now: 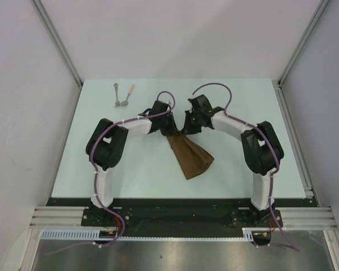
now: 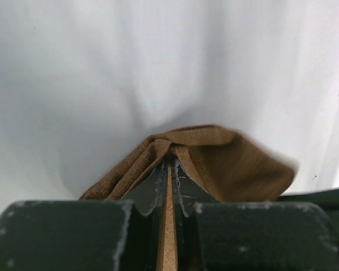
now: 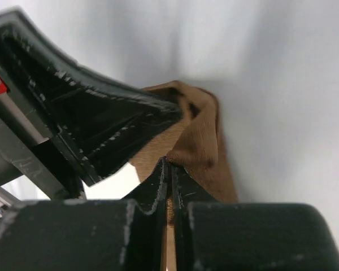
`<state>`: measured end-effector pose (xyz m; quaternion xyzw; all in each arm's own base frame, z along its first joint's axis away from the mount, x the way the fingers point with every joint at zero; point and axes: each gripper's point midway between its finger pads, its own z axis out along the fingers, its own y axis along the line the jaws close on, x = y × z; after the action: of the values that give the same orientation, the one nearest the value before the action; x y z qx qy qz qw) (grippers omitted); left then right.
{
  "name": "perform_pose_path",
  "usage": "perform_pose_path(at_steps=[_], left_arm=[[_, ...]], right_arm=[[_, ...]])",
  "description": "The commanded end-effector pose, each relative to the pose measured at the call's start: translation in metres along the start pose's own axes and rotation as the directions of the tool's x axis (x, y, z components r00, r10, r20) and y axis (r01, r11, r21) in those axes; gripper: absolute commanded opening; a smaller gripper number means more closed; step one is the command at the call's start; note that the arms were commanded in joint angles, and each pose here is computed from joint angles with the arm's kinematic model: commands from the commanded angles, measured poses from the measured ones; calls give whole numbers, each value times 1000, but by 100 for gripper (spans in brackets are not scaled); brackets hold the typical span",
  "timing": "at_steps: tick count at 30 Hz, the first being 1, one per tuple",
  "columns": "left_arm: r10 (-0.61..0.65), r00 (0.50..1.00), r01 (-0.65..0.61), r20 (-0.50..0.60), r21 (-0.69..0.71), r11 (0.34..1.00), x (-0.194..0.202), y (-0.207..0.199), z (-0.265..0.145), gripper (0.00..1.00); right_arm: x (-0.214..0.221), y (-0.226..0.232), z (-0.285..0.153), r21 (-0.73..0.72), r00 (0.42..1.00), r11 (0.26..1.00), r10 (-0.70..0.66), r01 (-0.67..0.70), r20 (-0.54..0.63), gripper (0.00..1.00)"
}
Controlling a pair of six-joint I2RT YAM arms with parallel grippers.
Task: Fold the napkin into a case and place the utensils inside
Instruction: Fold the 2/3-rectangle-folded napkin at the center of the board.
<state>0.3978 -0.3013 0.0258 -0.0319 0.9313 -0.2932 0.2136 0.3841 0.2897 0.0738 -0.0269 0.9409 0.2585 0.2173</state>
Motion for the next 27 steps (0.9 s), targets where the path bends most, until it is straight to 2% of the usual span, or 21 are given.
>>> perform_pose_path(at_steps=[1,6,10,14,20,23,27], left_arm=[[31,998,-32,51,23,999,-22,-11,-4,8],[0,998,-2,61,25,1000,-28,-12,-18,7],[-28,998,26,62,25,999,-32,-15,-30,10],[-70,995,66,77,50,997,-35,-14,-46,18],[-69,992,61,106,75,995,-43,-19,-72,19],[-79,993,76,84,45,996,-35,-3,-70,17],[-95,990,86,104,85,993,-27,0,-74,16]], right_arm=[[13,24,22,-56,999,997,-48,48,-1,0],[24,23,34,-76,997,995,-64,67,39,0],[36,16,41,-105,995,991,-81,86,56,0],[41,14,45,-129,990,984,-113,123,78,0],[41,23,44,-199,978,961,-166,190,130,0],[41,24,43,-229,969,949,-181,216,166,0],[36,30,40,-277,961,937,-150,213,232,5]])
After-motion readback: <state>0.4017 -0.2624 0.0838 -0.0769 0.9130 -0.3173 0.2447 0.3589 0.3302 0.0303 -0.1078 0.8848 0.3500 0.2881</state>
